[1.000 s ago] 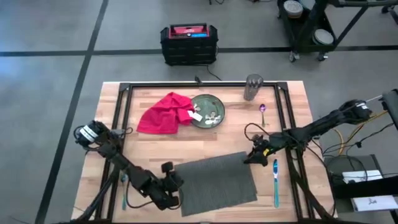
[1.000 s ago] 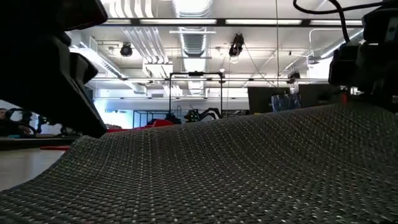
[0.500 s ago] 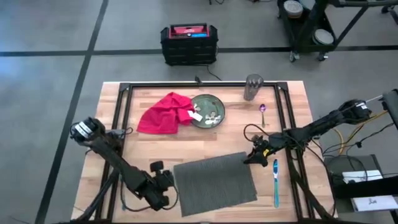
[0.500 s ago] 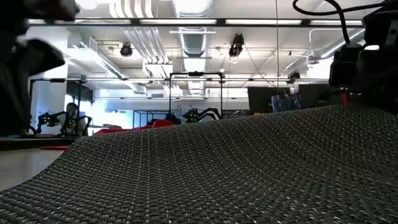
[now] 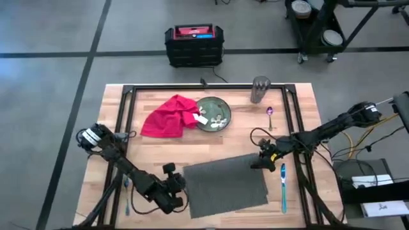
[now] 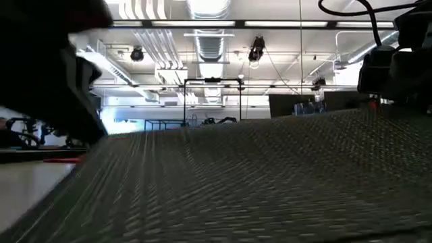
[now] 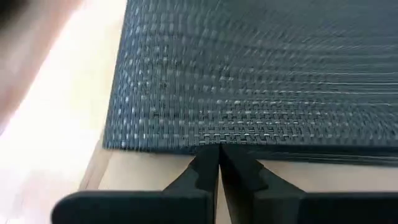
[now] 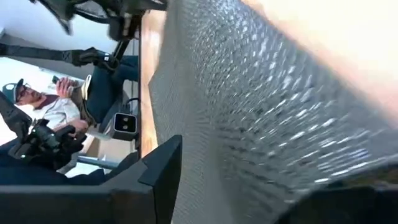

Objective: Set table place
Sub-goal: Prepare the gray tablemat

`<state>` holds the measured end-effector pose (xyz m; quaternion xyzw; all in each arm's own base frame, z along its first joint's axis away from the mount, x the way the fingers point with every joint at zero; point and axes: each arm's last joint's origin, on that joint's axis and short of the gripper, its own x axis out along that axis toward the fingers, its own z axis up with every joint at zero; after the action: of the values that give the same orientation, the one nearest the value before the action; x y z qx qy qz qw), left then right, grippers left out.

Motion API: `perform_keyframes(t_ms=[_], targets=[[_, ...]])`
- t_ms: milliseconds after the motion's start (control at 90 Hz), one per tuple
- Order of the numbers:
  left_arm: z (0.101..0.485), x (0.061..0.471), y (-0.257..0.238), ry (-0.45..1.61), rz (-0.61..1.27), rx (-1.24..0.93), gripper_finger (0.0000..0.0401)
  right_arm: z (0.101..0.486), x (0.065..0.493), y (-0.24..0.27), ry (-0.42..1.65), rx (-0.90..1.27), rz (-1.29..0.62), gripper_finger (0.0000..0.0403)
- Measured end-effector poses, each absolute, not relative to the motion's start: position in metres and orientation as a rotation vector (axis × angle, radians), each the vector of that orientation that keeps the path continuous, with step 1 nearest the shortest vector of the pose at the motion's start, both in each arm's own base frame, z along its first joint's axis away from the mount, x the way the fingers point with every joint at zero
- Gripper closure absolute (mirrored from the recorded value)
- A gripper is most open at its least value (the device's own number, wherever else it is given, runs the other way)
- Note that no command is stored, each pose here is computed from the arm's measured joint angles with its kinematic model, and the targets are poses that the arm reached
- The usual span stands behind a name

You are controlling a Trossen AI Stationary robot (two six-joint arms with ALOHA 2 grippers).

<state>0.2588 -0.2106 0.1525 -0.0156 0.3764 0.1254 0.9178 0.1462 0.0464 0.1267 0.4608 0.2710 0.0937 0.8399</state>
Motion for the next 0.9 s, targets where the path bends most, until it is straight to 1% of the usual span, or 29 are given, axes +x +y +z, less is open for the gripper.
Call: perform_keyframes(t_ms=[167,300,411,478,533,633,689,722,767,900], targets=[[0.157,0.271,-0.213,0.701,0.201,-0.032,0.0401,0.127,0.146,0.046,0.566,0.957,0.201,0.0241],[0.156,0.275,-0.208,0.695,0.216,-0.032,0.0401,0.131,0.147,0.048,0.537,0.973,0.230,0.0242],[0.157,0.277,-0.206,0.668,0.250,-0.021,0.0401,0.136,0.148,0.051,0.495,0.970,0.273,0.0252],[0.157,0.277,-0.205,0.663,0.257,-0.019,0.0401,0.137,0.148,0.051,0.473,0.956,0.271,0.0267],[0.157,0.277,-0.206,0.662,0.256,-0.020,0.0401,0.137,0.149,0.051,0.463,0.953,0.246,0.0287],[0.158,0.277,-0.206,0.653,0.252,-0.029,0.0401,0.140,0.150,0.050,0.406,0.980,0.208,0.0341],[0.158,0.278,-0.206,0.649,0.251,-0.033,0.0401,0.144,0.151,0.049,0.348,1.013,0.199,0.0375],[0.159,0.278,-0.207,0.648,0.251,-0.033,0.0401,0.148,0.152,0.048,0.305,1.036,0.187,0.0388],[0.161,0.278,-0.209,0.644,0.244,-0.034,0.0401,0.152,0.153,0.047,0.248,1.079,0.168,0.0395],[0.173,0.278,-0.217,0.622,0.208,-0.043,0.0401,0.162,0.154,0.044,0.083,1.211,0.106,0.0386]])
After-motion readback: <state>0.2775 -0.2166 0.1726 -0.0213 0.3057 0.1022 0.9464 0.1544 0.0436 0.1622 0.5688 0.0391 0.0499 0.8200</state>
